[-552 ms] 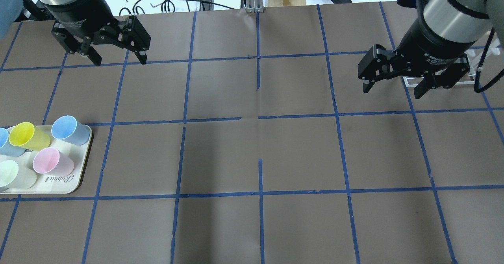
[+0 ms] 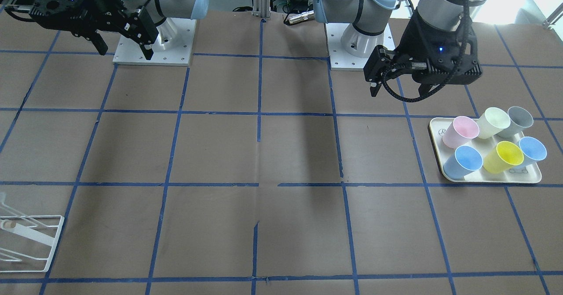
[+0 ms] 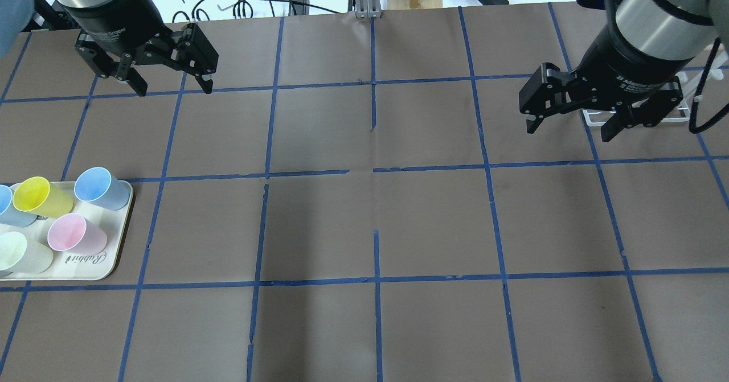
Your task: Transfer IKEA cup to right arm and place on rack
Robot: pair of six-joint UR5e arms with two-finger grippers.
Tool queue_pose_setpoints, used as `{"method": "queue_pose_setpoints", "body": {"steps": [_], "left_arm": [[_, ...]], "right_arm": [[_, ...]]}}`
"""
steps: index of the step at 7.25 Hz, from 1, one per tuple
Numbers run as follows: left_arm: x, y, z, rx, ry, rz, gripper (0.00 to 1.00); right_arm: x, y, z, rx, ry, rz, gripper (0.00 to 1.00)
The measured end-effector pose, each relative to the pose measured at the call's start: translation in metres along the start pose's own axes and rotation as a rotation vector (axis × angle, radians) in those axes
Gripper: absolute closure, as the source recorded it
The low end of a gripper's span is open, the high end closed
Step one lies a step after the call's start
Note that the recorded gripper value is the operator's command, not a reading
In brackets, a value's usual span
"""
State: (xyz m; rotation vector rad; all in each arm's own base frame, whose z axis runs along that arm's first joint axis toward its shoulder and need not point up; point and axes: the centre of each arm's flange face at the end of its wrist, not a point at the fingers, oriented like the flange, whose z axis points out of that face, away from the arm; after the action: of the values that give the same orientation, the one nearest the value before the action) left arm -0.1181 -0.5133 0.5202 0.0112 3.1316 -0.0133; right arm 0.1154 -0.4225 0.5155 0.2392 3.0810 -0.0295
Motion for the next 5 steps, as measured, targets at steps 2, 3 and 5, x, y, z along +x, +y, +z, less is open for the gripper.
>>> {"method": "queue_pose_setpoints", "body": {"steps": [2, 3, 5], "left_arm": [[-0.003, 0.006, -0.002, -0.001, -0.001, 0.025, 0.0], [-0.017, 0.009, -0.003, -0.007, -0.001, 0.064, 0.0], [-0.092, 0.01, -0.004, -0.034, 0.008, 0.125, 0.0]], "right_arm": [[0.0, 0.001, 0.0, 0.0, 0.004, 0.002, 0.0], [0.001, 0.0, 0.001, 0.002, 0.007, -0.003, 0.0], [0.001, 0.001, 0.002, 0.002, 0.008, -0.005, 0.0]]}}
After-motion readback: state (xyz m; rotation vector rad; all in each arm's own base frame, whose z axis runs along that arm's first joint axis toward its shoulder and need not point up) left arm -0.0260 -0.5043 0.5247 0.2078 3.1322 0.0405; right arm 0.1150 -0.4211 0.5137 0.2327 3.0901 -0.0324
